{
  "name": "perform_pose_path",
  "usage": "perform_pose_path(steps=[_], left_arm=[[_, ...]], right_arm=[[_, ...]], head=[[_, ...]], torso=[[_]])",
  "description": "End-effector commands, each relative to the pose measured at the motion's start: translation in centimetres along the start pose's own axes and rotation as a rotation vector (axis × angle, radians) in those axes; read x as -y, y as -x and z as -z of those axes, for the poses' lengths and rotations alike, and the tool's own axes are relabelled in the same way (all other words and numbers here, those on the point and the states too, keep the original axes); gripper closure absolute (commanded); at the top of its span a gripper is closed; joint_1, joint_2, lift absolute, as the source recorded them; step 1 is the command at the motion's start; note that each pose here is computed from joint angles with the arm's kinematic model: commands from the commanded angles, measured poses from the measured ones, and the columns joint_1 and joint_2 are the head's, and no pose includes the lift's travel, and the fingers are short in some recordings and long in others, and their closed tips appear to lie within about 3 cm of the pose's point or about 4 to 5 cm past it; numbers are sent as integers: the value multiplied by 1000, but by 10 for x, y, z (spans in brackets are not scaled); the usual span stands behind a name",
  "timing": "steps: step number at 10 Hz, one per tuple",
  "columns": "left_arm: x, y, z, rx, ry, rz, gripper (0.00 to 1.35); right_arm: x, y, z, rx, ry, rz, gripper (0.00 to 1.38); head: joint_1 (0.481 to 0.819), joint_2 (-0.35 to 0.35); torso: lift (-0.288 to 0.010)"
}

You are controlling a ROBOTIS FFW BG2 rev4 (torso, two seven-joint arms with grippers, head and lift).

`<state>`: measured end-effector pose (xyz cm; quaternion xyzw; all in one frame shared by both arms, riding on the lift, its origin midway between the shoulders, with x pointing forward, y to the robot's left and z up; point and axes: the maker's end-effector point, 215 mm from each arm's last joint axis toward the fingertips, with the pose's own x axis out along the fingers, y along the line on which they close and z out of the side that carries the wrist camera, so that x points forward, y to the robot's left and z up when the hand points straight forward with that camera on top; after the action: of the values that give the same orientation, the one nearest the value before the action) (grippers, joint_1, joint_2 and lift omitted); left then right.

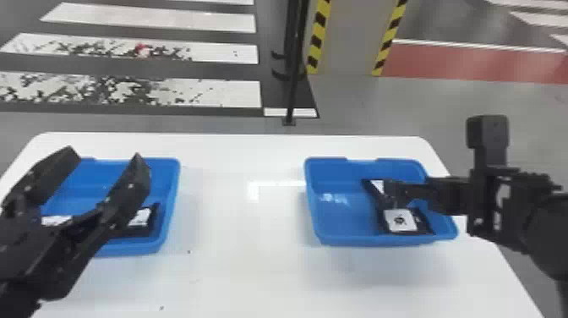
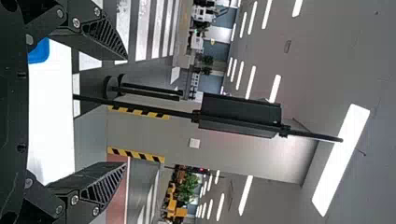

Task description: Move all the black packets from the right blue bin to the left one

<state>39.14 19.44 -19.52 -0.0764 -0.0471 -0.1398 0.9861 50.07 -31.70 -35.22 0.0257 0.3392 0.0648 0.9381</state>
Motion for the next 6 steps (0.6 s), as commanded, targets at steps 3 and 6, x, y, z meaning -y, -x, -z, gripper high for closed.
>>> perform_pose_path(steps=[3,6], left_arm=[[-2,1,-1,5,-1,-3,248],[-1,0,3,-4,4,-1,248]], right_arm=[[25,-22,51,-188,-74,27,194],[40,-62,66,-267,-93,29,193]], head=[[695,-169],[695,-180]], torso=[[-140],[-140]])
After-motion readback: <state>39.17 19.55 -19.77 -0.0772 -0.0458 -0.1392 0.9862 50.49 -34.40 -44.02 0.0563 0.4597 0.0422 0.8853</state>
